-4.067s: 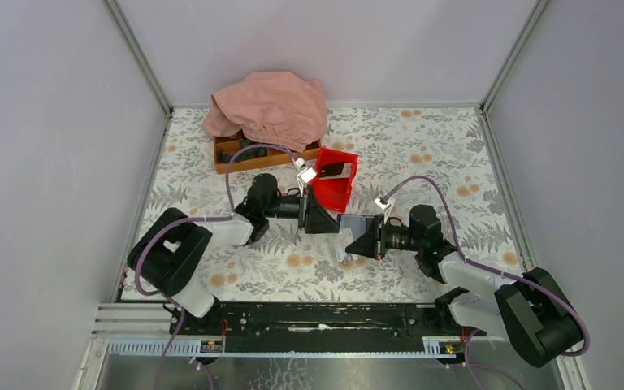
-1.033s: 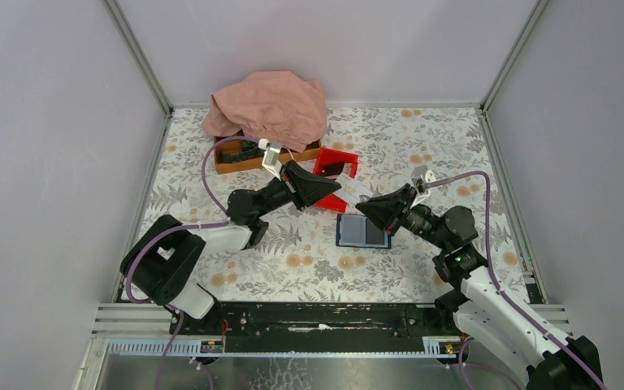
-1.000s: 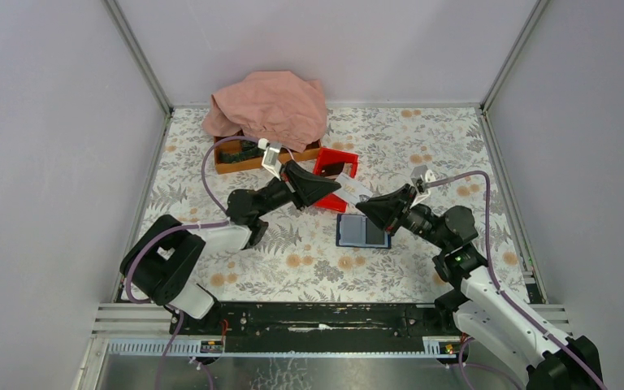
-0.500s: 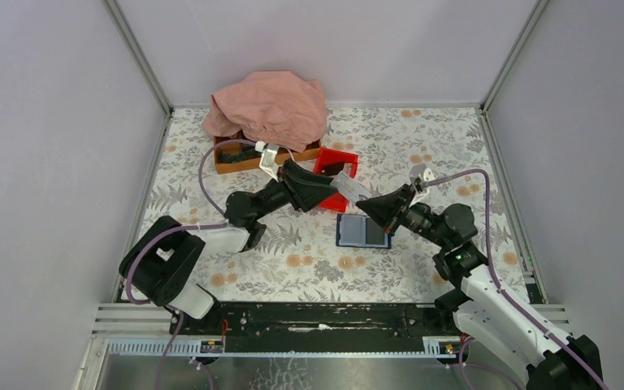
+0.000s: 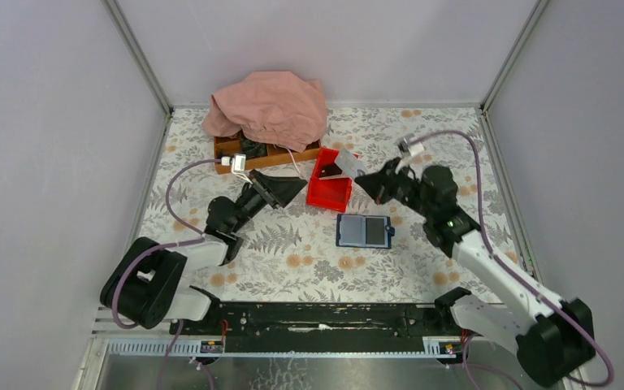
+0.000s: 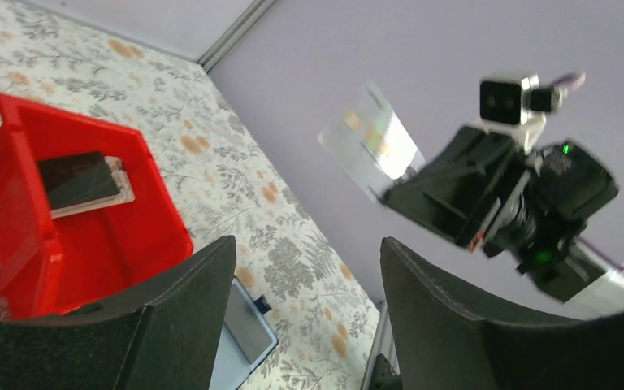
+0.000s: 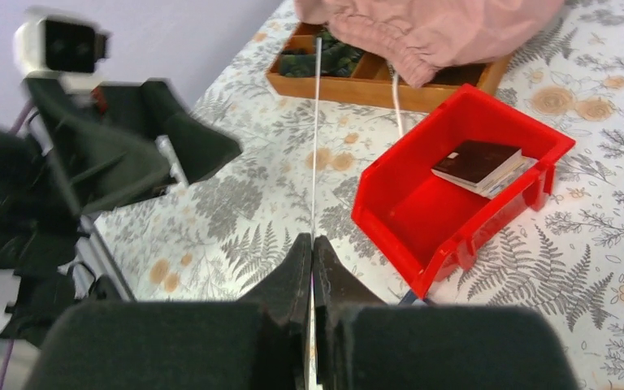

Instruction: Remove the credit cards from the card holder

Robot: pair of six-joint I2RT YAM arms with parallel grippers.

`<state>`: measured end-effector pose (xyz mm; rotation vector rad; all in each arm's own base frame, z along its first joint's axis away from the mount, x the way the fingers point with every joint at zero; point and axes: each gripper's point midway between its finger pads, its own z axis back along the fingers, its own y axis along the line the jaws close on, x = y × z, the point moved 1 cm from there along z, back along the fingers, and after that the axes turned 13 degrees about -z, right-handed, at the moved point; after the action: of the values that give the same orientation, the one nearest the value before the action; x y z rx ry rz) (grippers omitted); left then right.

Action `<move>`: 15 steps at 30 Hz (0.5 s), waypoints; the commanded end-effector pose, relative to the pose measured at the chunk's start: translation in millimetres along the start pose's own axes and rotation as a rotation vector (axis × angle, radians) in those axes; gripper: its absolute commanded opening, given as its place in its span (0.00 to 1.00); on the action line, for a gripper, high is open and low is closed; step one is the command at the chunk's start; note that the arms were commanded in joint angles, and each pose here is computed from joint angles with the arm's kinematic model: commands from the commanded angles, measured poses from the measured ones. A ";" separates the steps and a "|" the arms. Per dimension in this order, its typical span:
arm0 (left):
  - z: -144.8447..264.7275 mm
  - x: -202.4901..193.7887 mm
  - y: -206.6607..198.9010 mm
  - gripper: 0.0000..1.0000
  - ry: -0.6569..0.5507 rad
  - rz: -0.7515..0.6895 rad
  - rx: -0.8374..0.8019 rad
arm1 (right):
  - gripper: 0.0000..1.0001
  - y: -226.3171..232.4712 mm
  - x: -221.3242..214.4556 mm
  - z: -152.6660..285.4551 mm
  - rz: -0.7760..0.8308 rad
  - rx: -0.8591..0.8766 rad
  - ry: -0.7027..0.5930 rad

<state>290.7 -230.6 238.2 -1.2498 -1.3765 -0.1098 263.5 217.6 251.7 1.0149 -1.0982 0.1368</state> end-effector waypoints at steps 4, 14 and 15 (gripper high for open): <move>19.8 -10.2 17.4 0.72 0.092 -0.127 0.139 | 0.00 -28.5 13.8 -48.9 -0.163 -0.185 0.235; 45.0 -1.4 18.5 0.72 0.158 -0.246 0.261 | 0.00 -57.0 -6.3 -94.1 -0.527 -0.174 0.527; 46.8 -0.3 19.1 0.72 0.156 -0.251 0.271 | 0.00 -62.2 -12.3 -94.2 -0.544 -0.197 0.540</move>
<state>269.5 -202.4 224.0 -0.9490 -1.3670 -0.1798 372.4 247.4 204.6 0.9518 -0.5063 -0.0968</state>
